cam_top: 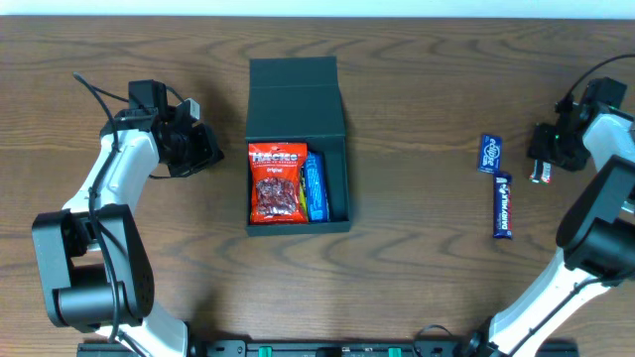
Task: Pack container
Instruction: 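Return the right gripper to the green-wrapped bar and grasp it, then lower the green bar into the box's right side and release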
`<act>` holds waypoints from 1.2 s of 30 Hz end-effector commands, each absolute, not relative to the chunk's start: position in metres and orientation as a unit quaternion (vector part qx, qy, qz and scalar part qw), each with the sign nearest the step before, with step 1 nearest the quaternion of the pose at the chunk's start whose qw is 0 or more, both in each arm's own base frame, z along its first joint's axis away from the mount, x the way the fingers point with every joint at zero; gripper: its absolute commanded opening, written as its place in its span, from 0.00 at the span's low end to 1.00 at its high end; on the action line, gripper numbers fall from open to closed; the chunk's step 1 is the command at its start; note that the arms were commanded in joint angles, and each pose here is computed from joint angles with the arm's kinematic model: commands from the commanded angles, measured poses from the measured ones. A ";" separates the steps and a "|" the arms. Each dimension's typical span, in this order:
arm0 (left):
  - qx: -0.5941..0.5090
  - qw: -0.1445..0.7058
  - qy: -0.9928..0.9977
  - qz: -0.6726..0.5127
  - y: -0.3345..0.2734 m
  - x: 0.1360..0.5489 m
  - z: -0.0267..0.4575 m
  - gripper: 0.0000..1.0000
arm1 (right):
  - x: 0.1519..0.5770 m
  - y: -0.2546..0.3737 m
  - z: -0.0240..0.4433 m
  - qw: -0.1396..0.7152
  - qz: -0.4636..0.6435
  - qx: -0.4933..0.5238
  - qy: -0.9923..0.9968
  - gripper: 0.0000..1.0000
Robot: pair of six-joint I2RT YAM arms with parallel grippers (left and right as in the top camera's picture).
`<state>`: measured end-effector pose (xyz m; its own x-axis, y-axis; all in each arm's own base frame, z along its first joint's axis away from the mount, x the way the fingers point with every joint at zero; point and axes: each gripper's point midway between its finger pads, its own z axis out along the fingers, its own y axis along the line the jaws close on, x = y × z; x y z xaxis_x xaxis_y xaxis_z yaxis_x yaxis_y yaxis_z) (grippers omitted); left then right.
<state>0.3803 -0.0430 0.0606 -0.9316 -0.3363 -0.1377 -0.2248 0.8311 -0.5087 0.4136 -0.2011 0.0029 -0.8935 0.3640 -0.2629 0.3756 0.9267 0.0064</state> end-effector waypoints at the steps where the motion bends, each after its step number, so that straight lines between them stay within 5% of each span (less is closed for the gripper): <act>1: -0.148 0.115 0.949 -0.251 -0.044 0.386 0.062 0.06 | 0.416 -0.198 -0.001 0.129 -0.018 0.182 0.975 0.44; 26: -0.148 0.114 0.949 -0.252 -0.044 0.386 0.062 0.06 | 0.416 -0.183 -0.005 0.116 0.009 0.196 0.974 0.22; 36: -0.148 0.115 0.949 -0.253 -0.044 0.386 0.063 0.06 | 0.479 -0.123 0.098 0.181 0.024 0.117 0.976 0.01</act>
<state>0.3806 -0.0430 0.0607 -0.9314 -0.3365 -0.1389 -0.2243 0.8309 -0.5093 0.4484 -0.1492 0.0521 -0.9256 0.2855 -0.2484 0.2777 0.9584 0.0665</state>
